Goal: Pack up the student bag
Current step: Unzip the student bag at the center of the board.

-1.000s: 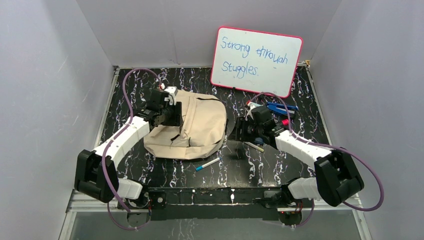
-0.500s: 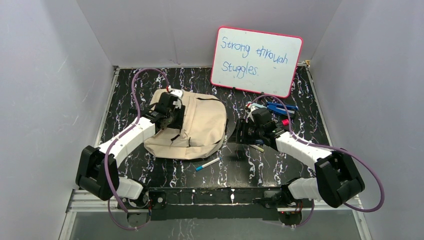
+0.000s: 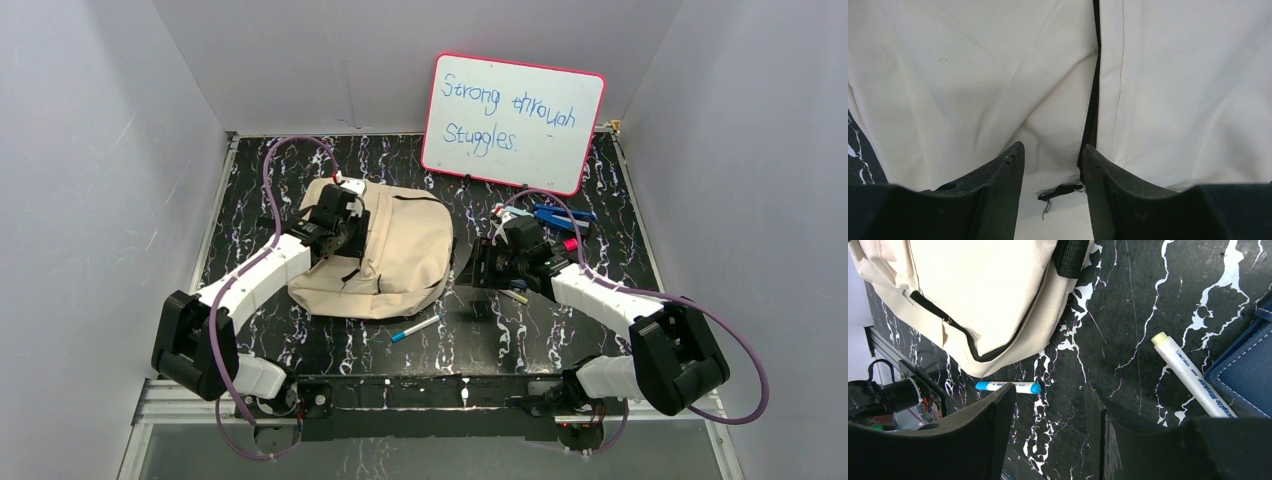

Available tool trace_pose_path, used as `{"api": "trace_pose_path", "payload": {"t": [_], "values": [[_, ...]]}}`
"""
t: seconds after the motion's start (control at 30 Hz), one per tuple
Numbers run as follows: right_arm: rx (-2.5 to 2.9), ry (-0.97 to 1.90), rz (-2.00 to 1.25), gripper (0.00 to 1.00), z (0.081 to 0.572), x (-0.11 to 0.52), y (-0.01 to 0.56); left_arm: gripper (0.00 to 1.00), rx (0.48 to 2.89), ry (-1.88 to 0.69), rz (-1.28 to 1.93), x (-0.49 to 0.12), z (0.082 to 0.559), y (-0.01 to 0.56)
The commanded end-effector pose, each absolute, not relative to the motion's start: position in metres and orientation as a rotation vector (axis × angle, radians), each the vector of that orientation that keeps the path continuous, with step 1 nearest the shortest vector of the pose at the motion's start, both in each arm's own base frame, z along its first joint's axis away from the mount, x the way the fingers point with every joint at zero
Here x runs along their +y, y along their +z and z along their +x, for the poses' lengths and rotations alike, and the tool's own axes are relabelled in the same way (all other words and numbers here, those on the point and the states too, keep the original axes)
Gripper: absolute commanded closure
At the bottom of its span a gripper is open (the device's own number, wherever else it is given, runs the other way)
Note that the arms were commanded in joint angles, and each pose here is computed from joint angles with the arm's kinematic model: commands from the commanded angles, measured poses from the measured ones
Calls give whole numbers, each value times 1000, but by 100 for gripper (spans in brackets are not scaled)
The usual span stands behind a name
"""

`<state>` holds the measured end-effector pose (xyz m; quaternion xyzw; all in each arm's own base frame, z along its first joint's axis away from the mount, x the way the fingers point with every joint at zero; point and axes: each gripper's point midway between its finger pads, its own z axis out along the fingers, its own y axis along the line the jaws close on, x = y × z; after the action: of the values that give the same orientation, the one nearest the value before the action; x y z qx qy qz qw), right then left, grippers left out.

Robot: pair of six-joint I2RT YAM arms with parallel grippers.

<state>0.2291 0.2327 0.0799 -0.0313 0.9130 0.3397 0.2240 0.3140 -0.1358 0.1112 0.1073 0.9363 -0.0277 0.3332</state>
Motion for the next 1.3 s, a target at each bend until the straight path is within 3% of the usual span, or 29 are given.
{"api": "trace_pose_path", "payload": {"t": [0.0, 0.33, 0.53, 0.77, 1.03, 1.2, 1.27], "values": [[2476, 972, -96, 38, 232, 237, 89, 56, 2449, -134, 332, -151, 311, 110], [2488, 975, -87, 38, 230, 237, 87, 58, 2486, 21, 359, -138, 312, 92], [2480, 976, -86, 38, 232, 238, 90, 82, 2471, 142, 331, -123, 318, 98], [2478, 964, -82, 38, 233, 237, 92, 100, 2350, 205, 236, -114, 337, 140], [2427, 1017, -123, 38, 234, 243, 105, 100, 2160, 154, 106, -105, 339, 198], [2277, 1182, -228, 39, 247, 274, 149, 100, 2174, 149, 118, -105, 335, 185], [2246, 1218, -250, 39, 253, 285, 160, 95, 2200, 161, 132, -106, 336, 173]]}}
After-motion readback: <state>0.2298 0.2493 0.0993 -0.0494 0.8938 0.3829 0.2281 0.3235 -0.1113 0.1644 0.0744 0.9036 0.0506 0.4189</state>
